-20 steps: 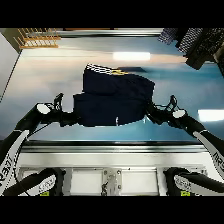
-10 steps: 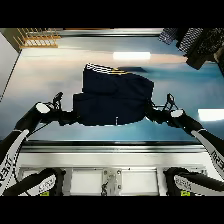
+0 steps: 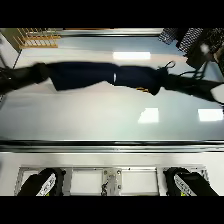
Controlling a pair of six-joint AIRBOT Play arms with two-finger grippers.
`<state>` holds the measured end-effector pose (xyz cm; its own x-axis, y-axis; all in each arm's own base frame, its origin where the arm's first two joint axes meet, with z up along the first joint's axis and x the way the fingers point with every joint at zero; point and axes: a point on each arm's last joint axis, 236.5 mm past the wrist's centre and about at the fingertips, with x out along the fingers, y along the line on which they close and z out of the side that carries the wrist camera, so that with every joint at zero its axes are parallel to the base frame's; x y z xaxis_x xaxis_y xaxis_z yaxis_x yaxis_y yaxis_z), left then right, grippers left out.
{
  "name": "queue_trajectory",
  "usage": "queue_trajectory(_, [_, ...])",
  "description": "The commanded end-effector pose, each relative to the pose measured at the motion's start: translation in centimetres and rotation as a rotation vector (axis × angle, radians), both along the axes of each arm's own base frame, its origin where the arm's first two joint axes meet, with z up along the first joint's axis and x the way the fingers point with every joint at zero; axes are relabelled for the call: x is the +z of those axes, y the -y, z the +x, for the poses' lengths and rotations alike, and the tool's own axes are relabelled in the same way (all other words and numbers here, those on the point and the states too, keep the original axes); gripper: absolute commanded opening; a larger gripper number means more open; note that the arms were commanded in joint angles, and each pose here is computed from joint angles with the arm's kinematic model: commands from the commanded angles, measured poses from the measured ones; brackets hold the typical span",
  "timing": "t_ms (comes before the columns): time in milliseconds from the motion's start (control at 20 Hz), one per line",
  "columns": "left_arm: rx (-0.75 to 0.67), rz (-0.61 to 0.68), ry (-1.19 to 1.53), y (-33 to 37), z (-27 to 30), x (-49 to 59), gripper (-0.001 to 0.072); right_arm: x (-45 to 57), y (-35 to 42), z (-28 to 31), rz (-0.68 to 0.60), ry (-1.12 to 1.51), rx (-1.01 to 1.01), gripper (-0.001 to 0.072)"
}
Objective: Fold the clothes and pants, and hang the long-sleeved shirts on hangers.
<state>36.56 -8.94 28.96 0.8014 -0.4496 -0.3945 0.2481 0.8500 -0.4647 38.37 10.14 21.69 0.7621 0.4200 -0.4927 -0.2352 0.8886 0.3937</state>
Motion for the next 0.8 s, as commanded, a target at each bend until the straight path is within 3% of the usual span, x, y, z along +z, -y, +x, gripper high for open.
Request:
queue_trajectory(0, [0.004, 0.046, 0.376, 0.7, -9.1, 14.0, 0.0006, 9.4, 0.0, -7.9, -0.018, 0.138, 0.018, 0.0013])
queue_trajectory(200, [0.019, 0.0, 0.54, 1.5, -17.3, 19.0, 0.0006, 9.3, -0.4, -16.0, 0.031, 0.038, 0.011, 0.0013])
queue_trajectory(350, [0.023, -0.035, 0.545, 1.6, -18.3, 19.4, 0.0006, 7.3, -0.6, -19.8, 0.079, -0.117, -0.012, 0.0013])
queue_trajectory(550, [-0.006, -0.027, 0.314, 1.5, -11.2, 14.3, 0.0006, 1.9, -0.7, -21.4, 0.066, -0.426, -0.01, 0.0013])
queue_trajectory(750, [-0.102, 0.006, 0.03, 3.0, -0.6, 4.8, 0.0006, -5.7, 0.4, -16.4, -0.055, -0.616, 0.04, 0.0013])
